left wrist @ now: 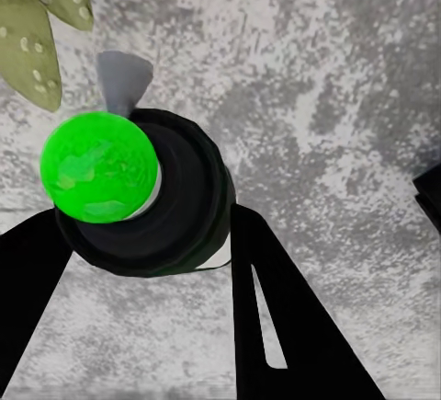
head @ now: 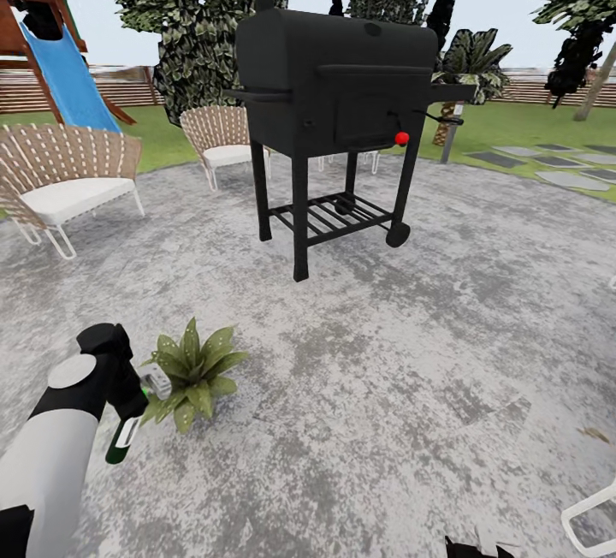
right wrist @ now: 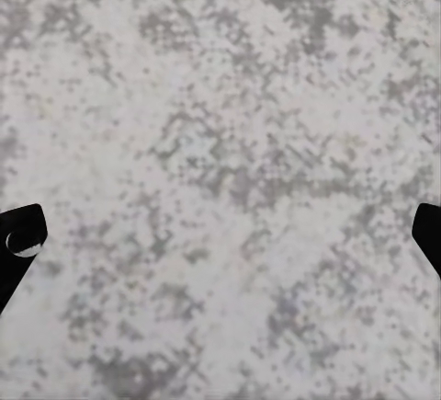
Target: Pick up the pesticide atomizer in the garden and spray insectifuge to fully cover both potted plants in the garden.
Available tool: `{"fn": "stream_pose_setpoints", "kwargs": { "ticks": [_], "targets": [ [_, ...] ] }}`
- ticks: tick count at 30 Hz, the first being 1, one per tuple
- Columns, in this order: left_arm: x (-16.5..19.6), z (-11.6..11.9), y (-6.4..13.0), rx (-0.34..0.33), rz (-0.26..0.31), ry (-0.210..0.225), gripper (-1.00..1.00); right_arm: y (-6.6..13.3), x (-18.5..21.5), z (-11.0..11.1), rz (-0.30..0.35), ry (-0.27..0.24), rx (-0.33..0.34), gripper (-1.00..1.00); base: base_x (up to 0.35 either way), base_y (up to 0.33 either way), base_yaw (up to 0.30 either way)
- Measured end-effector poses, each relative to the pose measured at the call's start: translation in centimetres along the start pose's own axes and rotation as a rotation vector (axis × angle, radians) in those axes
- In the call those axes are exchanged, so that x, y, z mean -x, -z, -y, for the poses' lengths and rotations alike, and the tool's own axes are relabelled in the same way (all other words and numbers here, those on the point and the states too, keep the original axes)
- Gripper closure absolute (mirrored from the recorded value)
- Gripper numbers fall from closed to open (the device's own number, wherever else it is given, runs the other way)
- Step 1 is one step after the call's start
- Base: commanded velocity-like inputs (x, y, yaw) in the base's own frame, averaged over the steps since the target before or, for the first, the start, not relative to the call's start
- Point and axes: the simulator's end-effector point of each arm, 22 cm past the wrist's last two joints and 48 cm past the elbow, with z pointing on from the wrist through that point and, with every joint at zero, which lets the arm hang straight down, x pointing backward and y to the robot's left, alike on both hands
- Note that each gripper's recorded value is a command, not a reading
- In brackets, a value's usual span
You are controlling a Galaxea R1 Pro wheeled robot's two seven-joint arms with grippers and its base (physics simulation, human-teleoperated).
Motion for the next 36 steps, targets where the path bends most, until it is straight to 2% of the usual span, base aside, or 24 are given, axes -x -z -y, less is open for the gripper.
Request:
{"fn": "stream_pose_setpoints", "kwargs": {
  "ticks": [8, 11, 15, 19, 20, 21, 24, 26, 30, 36],
  "targets": [
    [1.0, 0.9, -0.2, -0.021, 0.009, -0.012, 1.0, 0.0, 0.0, 0.1, 0.0, 0.001, 0.0, -1.0, 0.0, 0.0, 0.001],
    [3.4, 2.7, -0.2, -0.033, 0.027, -0.055, 1.0, 0.0, 0.0, 0.2, 0.0, 0.001, -0.001, -1.0, 0.0, 0.0, 0.0],
    [4.7, 3.7, 0.0, -0.042, 0.04, -0.076, 1.0, 0.0, 0.0, 0.3, 0.001, 0.003, -0.003, -1.0, 0.0, 0.0, 0.0],
    [4.1, 2.7, 0.2, -0.038, 0.032, -0.06, 1.0, 0.0, 0.0, 0.3, 0.001, 0.005, -0.002, -1.0, 0.0, 0.0, 0.0],
    [2.3, 0.7, 0.6, -0.015, 0.014, -0.031, 1.0, 0.0, 0.0, 0.4, 0.002, 0.006, -0.003, -1.0, 0.0, 0.0, 0.0],
    [1.5, 0.0, 0.7, -0.008, 0.007, -0.022, 1.0, 0.0, 0.1, 0.5, 0.004, 0.006, -0.003, -1.0, 0.0, 0.0, 0.0],
    [0.0, -1.3, 0.9, 0.005, -0.003, -0.034, 1.0, 0.0, 0.4, 0.5, 0.017, 0.009, -0.002, -1.0, 0.0, 0.0, 0.0],
    [-0.3, -1.5, 0.9, -0.004, 0.009, -0.036, 1.0, 0.0, 0.4, 0.5, 0.02, 0.009, -0.002, -1.0, 0.0, 0.0, 0.0],
    [0.4, -1.0, 0.8, -0.039, 0.065, -0.01, 1.0, 0.0, 0.5, 0.4, 0.021, 0.009, -0.002, -1.0, 0.0, 0.0, 0.0],
    [2.5, -0.6, 1.7, -0.039, 0.091, -0.028, 1.0, 0.0, 0.5, 0.4, 0.021, 0.009, -0.002, -1.0, 0.0, 0.0, 0.0]
  ]
}}
